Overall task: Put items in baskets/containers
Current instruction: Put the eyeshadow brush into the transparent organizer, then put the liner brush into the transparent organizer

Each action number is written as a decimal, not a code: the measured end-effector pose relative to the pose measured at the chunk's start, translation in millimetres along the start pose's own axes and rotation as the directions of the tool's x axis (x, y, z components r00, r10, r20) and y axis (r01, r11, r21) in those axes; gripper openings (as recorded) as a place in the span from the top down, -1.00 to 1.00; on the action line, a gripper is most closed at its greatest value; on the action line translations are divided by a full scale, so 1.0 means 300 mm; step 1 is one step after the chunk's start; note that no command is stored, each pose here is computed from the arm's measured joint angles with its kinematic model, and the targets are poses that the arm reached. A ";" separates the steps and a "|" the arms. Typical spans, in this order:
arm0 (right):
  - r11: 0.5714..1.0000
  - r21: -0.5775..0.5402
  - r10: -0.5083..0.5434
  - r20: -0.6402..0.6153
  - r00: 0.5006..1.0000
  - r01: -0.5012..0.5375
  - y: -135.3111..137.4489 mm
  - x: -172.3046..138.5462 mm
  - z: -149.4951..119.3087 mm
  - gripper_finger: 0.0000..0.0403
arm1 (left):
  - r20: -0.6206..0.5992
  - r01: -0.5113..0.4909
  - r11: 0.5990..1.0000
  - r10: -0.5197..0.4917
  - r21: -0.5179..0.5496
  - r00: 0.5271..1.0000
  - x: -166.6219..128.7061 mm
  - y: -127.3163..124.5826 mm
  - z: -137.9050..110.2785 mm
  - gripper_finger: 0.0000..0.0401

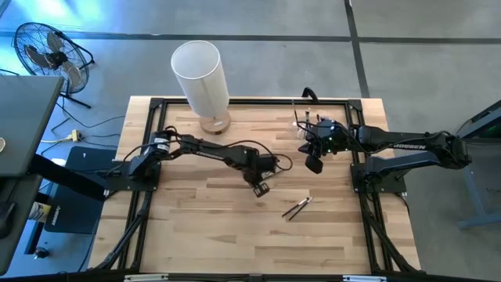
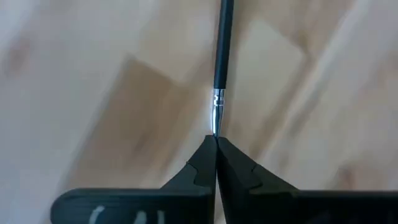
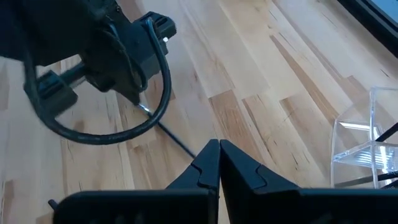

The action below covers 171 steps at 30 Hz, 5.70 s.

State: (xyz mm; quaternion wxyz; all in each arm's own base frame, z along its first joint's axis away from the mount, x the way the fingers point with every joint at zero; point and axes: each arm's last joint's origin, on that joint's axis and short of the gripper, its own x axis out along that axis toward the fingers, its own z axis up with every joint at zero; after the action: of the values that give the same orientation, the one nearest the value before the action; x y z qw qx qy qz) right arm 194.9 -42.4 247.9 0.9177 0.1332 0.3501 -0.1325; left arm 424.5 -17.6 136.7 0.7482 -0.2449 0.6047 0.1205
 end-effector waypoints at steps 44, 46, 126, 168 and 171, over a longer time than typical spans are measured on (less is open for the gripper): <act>0.390 -0.901 -0.323 0.057 0.945 0.188 0.237 0.269 -0.094 0.39 | 0.202 0.494 0.833 -0.454 -0.251 0.868 -0.332 0.128 0.148 1.00; 0.408 -0.888 -0.323 0.074 0.943 0.210 0.239 0.274 -0.089 0.44 | 0.199 0.494 0.833 -0.455 -0.250 0.868 -0.331 0.121 0.145 1.00; 0.860 0.359 -0.504 0.476 0.721 0.364 -0.325 0.157 -0.021 0.41 | 0.565 0.141 0.967 -0.239 0.212 0.790 -0.379 0.317 -0.247 0.68; 0.948 0.236 -0.129 -0.335 0.933 0.215 0.319 -0.138 -0.285 1.00 | 0.656 -0.029 0.961 -0.165 0.275 0.737 -0.471 -0.197 -0.123 0.68; 0.940 0.265 -0.106 -0.375 0.921 0.216 0.322 -0.128 -0.324 1.00 | 0.623 -0.034 0.962 -0.147 0.269 0.768 -0.442 -0.237 -0.105 0.68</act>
State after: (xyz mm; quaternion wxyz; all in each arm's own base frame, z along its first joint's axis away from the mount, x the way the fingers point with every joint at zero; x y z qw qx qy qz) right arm 140.6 85.9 218.6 0.7939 0.2635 0.4956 -0.2340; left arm 400.0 -78.9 275.7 0.9378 -0.1054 0.3180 0.0918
